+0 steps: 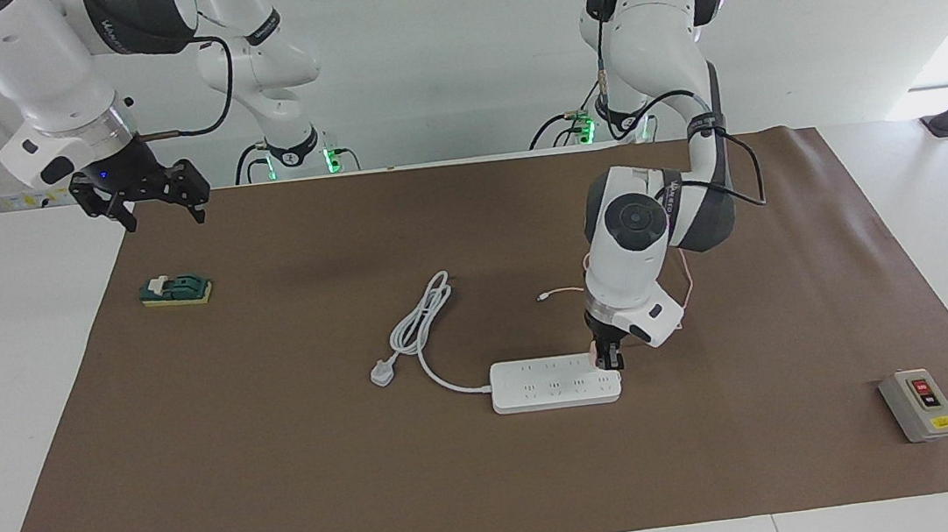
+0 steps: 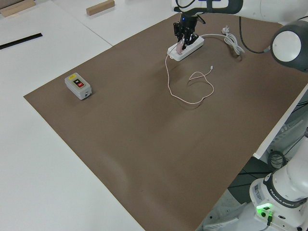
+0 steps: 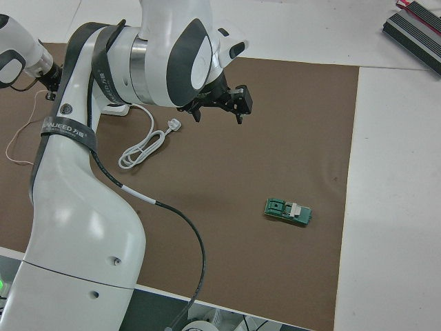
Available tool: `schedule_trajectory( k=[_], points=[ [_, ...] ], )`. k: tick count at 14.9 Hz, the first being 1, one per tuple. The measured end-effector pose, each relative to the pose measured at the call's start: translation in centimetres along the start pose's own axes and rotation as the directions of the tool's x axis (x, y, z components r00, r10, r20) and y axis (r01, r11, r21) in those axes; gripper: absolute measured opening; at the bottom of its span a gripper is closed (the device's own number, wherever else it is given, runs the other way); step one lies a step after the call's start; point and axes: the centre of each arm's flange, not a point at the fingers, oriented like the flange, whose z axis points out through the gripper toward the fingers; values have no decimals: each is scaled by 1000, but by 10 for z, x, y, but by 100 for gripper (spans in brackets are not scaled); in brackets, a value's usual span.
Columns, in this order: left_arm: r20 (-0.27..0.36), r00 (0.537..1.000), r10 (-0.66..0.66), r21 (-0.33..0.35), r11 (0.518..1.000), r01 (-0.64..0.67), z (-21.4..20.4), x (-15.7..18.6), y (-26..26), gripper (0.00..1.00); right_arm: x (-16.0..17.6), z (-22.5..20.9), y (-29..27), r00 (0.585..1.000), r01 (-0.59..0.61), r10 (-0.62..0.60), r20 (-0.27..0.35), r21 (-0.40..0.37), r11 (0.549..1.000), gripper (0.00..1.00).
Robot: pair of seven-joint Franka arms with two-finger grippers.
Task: Plug charger into power strip
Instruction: 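Push the charger prongs into the power strip socket with the left gripper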
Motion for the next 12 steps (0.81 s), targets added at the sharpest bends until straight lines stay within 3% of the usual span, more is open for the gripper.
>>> schedule_trajectory(
  k=[12],
  points=[
    [7,1000,0,-22,1000,1,0,1,-4,31,0,0,0,1000,0,0,0,0,1000,100]
  ],
)
